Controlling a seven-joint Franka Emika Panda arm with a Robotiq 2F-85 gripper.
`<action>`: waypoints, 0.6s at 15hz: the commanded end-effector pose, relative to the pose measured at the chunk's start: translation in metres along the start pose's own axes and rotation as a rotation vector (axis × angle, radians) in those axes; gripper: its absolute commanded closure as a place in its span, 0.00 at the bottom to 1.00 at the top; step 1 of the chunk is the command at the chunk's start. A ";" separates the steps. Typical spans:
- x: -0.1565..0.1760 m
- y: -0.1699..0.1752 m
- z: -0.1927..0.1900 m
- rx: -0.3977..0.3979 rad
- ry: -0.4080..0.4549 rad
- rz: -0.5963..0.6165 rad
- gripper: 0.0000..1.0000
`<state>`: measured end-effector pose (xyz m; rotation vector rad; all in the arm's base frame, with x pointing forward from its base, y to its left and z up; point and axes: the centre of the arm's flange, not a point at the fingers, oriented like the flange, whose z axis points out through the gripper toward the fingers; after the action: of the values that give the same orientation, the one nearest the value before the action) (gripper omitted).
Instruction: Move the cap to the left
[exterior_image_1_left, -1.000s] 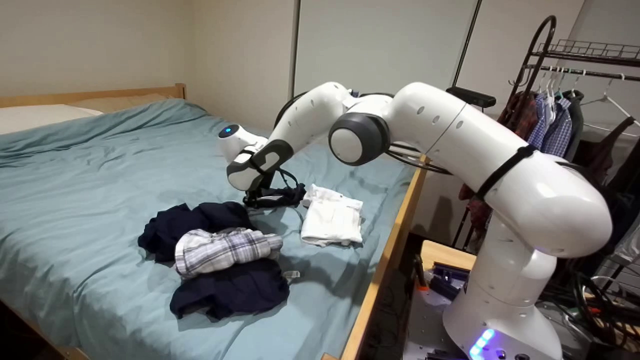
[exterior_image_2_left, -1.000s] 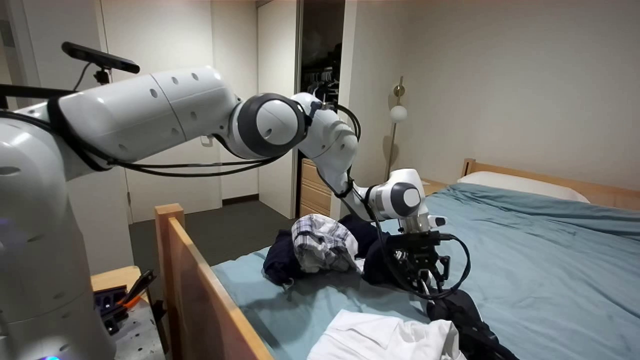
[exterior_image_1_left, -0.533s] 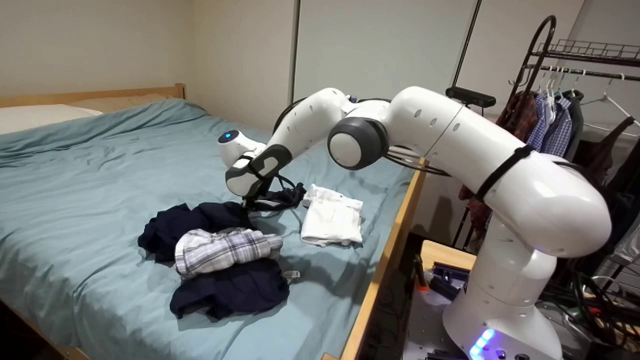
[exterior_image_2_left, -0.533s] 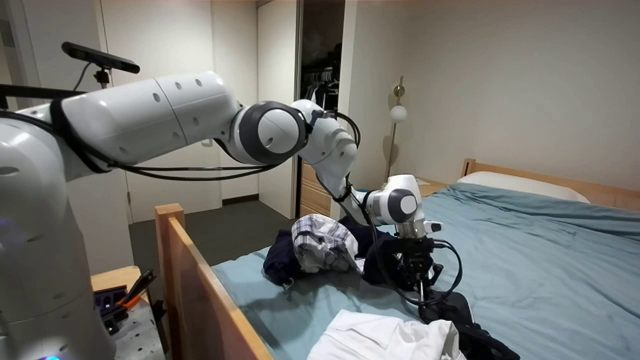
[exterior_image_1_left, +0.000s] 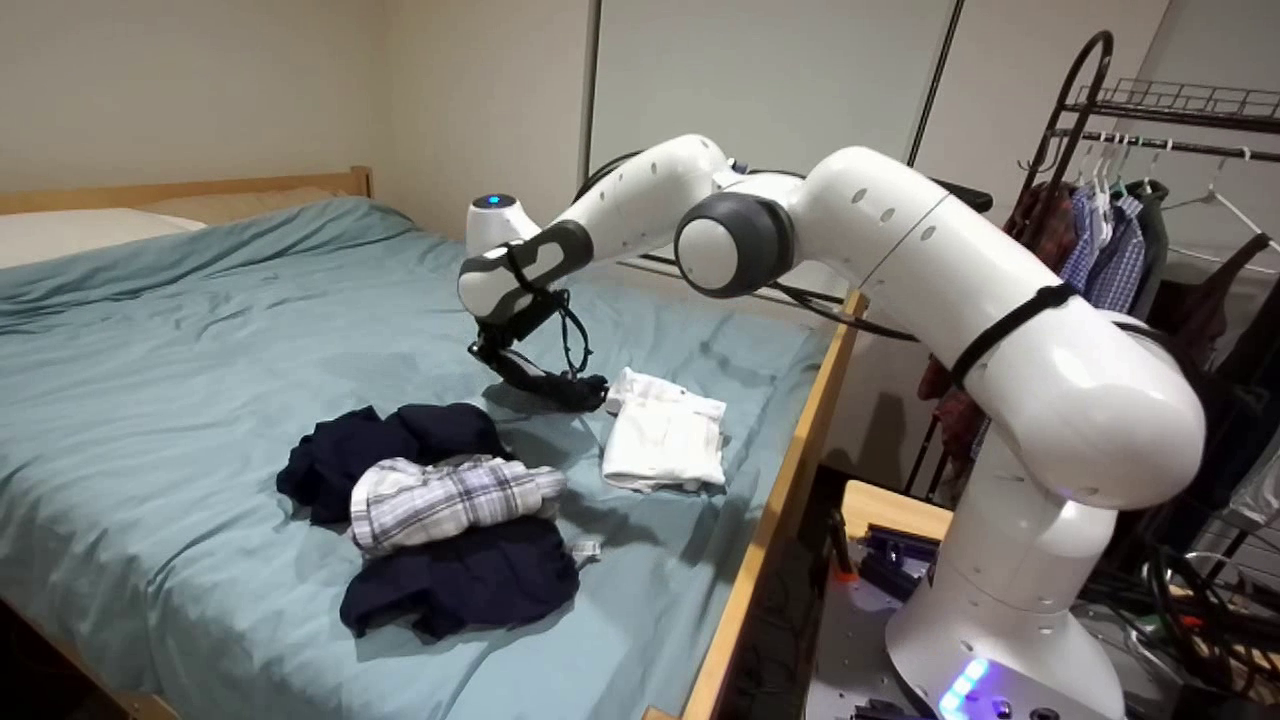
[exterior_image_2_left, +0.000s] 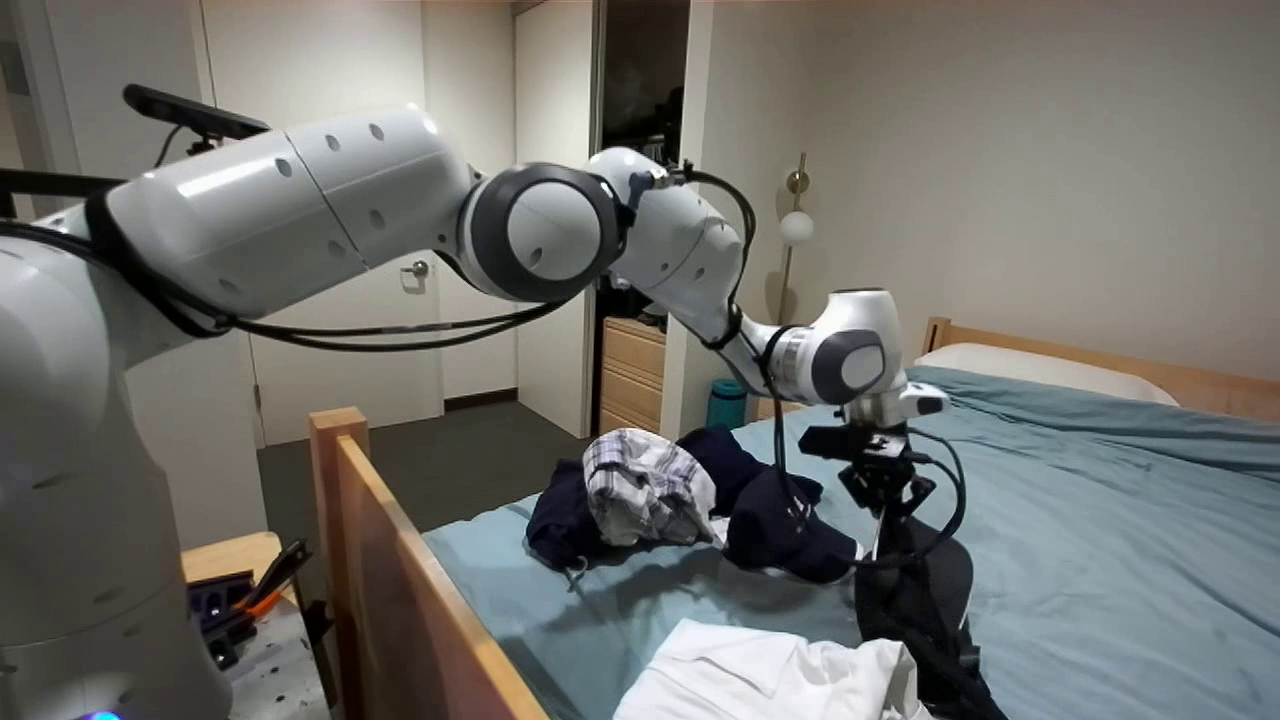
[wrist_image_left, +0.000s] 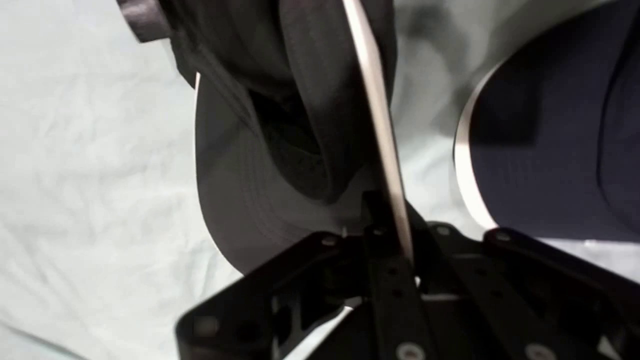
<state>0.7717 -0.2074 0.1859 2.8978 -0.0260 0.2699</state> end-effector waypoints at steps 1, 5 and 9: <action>0.014 0.022 -0.085 0.070 0.154 0.108 0.95; 0.077 -0.004 -0.171 0.136 0.378 0.139 0.95; 0.086 -0.026 -0.204 0.163 0.452 0.125 0.95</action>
<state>0.8206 -0.1345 0.3915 2.9221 -0.1127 0.9859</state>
